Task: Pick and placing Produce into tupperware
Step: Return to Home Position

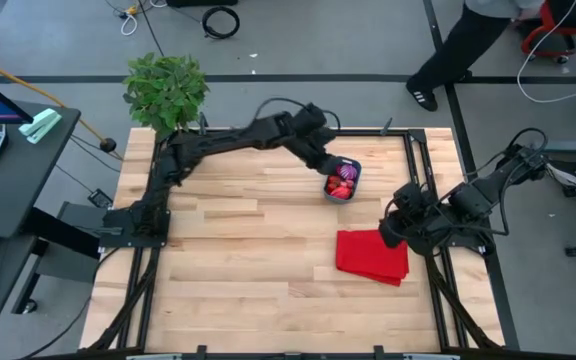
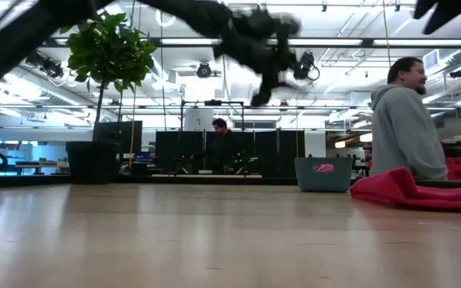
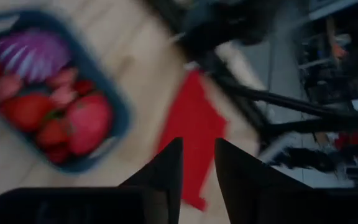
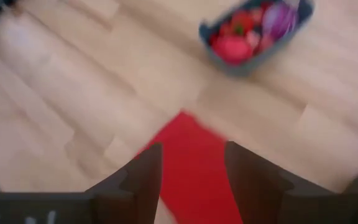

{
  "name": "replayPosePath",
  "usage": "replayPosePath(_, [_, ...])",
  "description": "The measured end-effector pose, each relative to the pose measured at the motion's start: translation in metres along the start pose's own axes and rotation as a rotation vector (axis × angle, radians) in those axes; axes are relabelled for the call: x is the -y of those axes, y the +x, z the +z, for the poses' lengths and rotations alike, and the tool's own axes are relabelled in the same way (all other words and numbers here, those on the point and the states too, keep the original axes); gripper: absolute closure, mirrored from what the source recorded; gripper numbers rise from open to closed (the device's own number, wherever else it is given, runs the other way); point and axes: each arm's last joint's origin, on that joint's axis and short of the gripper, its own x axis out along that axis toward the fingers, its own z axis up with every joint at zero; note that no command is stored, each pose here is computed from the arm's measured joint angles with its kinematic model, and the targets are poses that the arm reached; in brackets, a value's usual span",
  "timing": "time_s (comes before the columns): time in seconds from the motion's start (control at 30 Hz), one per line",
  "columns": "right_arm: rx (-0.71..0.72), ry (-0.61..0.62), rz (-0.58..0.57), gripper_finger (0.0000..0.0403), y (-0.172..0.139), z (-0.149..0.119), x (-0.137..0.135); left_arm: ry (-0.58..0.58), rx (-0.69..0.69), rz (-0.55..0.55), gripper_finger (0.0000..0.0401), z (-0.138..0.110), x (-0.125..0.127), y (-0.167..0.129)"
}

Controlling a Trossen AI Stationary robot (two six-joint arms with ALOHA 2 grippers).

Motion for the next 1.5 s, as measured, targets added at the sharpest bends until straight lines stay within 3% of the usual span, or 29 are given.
replayPosePath(0.17, [0.17,-0.105,0.0,0.0223,-0.002,0.006,0.0,0.106,0.069,-0.038,0.0315,-0.003,0.062,-0.065])
replayPosePath(0.33, [0.39,-0.21,0.164,0.0223,-0.013,0.025,-0.014,0.202,0.17,-0.009,0.0323,-0.024,0.121,-0.137])
replayPosePath(0.57, [0.463,-0.377,0.43,0.0223,-0.023,0.072,-0.023,0.278,0.341,-0.051,0.0318,-0.073,0.192,-0.226])
replayPosePath(0.73, [0.425,-0.366,0.385,0.0223,-0.013,0.102,0.003,0.345,0.428,-0.074,0.0319,-0.118,0.228,-0.273])
replayPosePath(0.9, [0.486,-0.294,0.297,0.0223,-0.03,0.112,0.044,0.338,0.482,0.125,0.0325,-0.167,0.234,-0.312])
replayPosePath(1.1, [0.631,-0.288,0.559,0.0223,-0.057,0.091,0.071,0.246,0.559,0.376,0.0319,-0.208,0.219,-0.349])
replayPosePath(1.33, [0.702,-0.184,0.766,0.0223,0.004,0.045,0.093,0.2,0.585,0.532,0.031,-0.23,0.196,-0.373])
replayPosePath(1.5, [0.652,-0.111,0.802,0.0223,0.053,0.021,0.101,0.234,0.607,0.484,0.0312,-0.236,0.186,-0.391])
